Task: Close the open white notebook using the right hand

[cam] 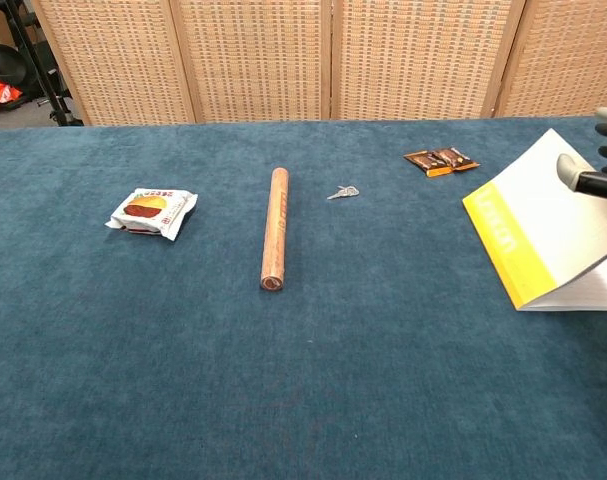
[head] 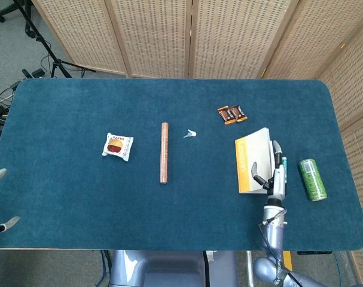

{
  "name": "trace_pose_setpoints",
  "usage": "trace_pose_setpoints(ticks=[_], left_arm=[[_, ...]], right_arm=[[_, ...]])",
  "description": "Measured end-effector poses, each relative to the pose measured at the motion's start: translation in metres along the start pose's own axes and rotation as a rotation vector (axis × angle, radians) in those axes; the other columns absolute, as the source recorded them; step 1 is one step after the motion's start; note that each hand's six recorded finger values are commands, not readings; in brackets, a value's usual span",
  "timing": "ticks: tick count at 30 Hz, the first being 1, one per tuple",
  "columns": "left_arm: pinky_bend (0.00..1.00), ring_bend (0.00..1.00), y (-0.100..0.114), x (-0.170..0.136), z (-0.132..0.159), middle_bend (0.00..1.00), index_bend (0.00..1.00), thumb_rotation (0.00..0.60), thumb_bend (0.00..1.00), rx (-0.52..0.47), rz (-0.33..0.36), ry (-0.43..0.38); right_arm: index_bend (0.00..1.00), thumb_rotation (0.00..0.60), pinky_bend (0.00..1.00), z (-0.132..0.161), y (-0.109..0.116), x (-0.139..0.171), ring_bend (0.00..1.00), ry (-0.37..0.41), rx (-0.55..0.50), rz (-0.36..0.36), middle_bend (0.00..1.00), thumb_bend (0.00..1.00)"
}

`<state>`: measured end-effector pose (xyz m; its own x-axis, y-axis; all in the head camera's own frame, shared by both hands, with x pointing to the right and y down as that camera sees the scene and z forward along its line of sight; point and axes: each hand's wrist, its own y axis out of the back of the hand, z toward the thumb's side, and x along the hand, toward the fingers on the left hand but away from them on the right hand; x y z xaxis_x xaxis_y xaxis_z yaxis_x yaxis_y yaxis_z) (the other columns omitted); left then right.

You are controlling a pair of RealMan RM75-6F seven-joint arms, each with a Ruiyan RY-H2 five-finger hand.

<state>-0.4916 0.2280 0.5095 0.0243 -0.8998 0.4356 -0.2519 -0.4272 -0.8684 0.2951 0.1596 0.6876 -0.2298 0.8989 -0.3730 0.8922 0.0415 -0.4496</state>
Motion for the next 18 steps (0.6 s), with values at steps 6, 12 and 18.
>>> trace_pose_setpoints(ticks=[6,12,18], left_arm=[[0.0,0.0,0.0,0.0,0.0,0.0,0.0,0.6,0.0,-0.001,0.001,-0.002],[0.0,0.0,-0.001,0.0,0.001,0.0,0.0,0.6,0.0,0.004,0.001,0.0],[0.0,0.0,-0.005,0.002,0.003,0.0,0.0,0.6,0.0,0.027,-0.002,0.002]], right_arm=[[0.0,0.6,0.0,0.0,0.024,-0.012,0.0,0.088,0.37,-0.054,0.0,0.34],[0.0,0.6,0.0,0.018,0.074,-0.027,0.0,0.234,0.843,-0.135,0.0,0.0],[0.0,0.6,0.0,0.05,0.128,-0.012,0.0,0.409,1.054,-0.058,0.0,0.0]])
